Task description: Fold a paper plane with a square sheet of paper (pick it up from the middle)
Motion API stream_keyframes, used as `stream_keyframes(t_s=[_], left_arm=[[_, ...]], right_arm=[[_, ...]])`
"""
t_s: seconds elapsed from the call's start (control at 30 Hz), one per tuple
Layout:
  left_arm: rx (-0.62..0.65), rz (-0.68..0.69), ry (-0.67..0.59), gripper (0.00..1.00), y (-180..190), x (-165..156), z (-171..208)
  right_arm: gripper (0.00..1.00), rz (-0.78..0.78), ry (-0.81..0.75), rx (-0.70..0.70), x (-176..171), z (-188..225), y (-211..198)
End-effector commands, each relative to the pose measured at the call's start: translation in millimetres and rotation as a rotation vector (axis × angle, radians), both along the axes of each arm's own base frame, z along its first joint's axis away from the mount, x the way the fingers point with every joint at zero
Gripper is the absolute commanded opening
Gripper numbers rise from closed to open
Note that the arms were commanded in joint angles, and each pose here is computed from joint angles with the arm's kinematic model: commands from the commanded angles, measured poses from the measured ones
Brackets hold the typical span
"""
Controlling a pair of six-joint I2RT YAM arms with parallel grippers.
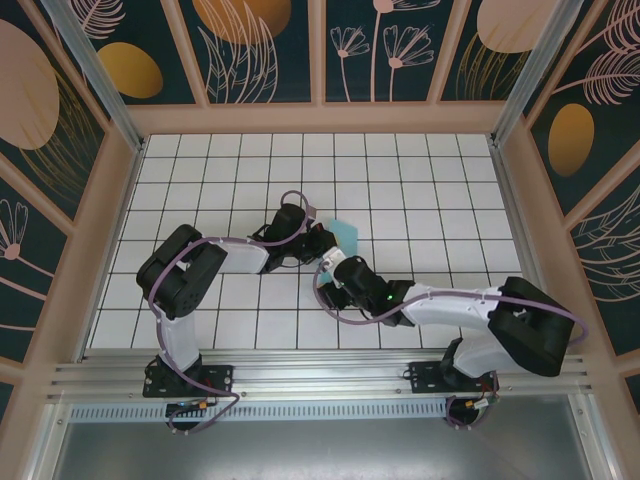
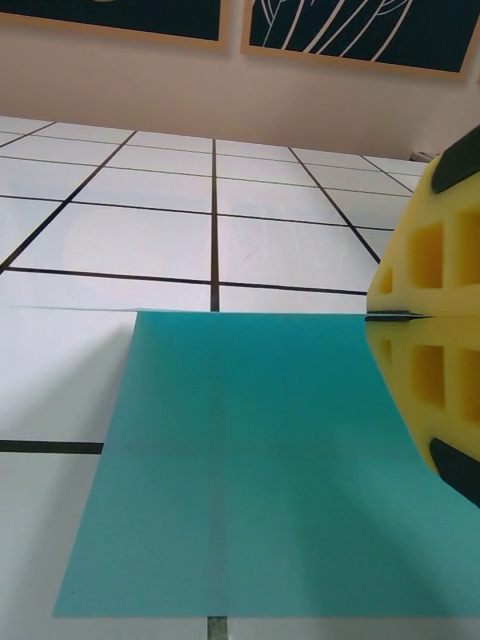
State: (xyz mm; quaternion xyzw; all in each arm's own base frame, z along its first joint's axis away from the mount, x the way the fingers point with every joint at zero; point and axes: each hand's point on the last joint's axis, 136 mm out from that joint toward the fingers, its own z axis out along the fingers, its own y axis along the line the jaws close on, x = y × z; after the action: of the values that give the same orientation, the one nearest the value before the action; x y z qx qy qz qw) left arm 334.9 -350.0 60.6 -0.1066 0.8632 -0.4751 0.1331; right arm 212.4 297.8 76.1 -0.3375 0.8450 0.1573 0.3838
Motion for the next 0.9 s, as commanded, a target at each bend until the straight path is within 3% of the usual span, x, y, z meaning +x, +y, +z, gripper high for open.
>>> stream_keyframes(t_s=[0.0, 0.37, 0.57, 0.7, 0.87], left_arm=[[-0.017, 0.008, -0.009, 0.00, 1, 3, 6], [-0.002, -0.004, -0.005, 0.00, -1, 3, 4], [0.011, -0.008, -0.008, 0.01, 0, 3, 4], [0.037, -0.002, -0.017, 0.09, 4, 3, 4], [0.130, 0.054, -0.069, 0.31, 23, 7, 14]], right_arm=[[0.55, -0.071, -0.082, -0.068, 18, 5, -2], [0.31, -0.110, -0.066, -0.096, 20, 1, -7], [0.08, -0.133, -0.059, -0.090, 19, 2, -11], [0.00, -0.133, -0.049, -0.061, 19, 7, -8], [0.00, -0.141, 0.031, -0.016, 18, 3, -3]])
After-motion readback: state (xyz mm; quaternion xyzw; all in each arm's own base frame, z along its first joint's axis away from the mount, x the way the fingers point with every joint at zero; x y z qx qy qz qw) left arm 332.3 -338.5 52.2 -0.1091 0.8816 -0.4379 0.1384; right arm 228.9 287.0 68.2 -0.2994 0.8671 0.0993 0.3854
